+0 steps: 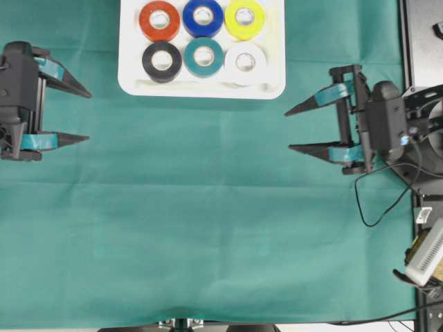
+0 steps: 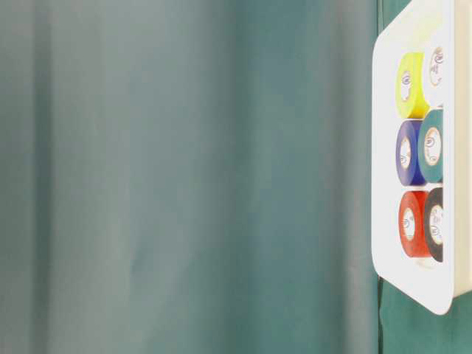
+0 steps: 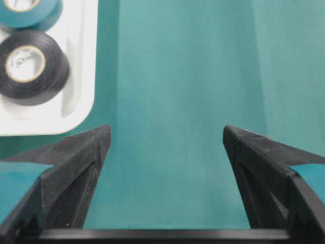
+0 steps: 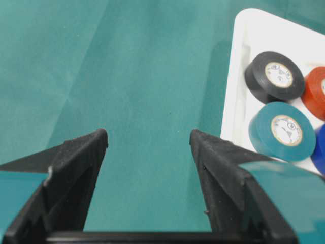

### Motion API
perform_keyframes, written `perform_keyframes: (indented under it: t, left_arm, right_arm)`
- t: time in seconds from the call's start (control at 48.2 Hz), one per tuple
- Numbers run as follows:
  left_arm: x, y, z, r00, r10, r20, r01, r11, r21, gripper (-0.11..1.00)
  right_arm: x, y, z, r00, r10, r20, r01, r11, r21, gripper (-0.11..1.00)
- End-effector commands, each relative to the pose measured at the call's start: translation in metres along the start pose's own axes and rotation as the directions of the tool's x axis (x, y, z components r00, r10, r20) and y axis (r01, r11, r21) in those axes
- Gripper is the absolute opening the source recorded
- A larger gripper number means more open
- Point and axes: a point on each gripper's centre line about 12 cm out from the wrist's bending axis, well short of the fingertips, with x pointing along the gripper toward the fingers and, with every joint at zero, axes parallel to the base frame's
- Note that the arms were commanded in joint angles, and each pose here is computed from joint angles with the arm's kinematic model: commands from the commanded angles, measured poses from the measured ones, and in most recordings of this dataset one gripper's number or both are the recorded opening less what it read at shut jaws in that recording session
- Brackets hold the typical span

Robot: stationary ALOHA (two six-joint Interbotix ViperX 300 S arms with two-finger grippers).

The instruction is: Put the tape alternately from left to right into the white case.

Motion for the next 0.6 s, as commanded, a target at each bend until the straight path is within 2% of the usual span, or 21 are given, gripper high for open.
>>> perform_keyframes:
  t: [0.0, 0.373, 0.581]
  left_arm:
    - [-0.006, 0.000, 0.006, 0.999, 0.002, 0.040, -0.002, 1.000, -0.002, 0.54]
    - [-0.019, 0.000, -0.002, 0.996, 0.006, 0.089, -0.005, 1.000, -0.010, 0.54]
    - [-0.022, -0.001, -0.004, 0.994, 0.008, 0.105, -0.006, 1.000, -0.012, 0.53]
  right_arm:
    - [-0.007, 0.000, 0.003, 0.999, -0.004, 0.033, 0.004, 1.000, 0.015, 0.72]
    - [-0.036, 0.003, -0.011, 0.992, -0.017, 0.128, 0.013, 1.000, 0.026, 0.72]
    - [-0.043, 0.004, -0.018, 0.989, -0.019, 0.148, 0.016, 1.000, 0.027, 0.72]
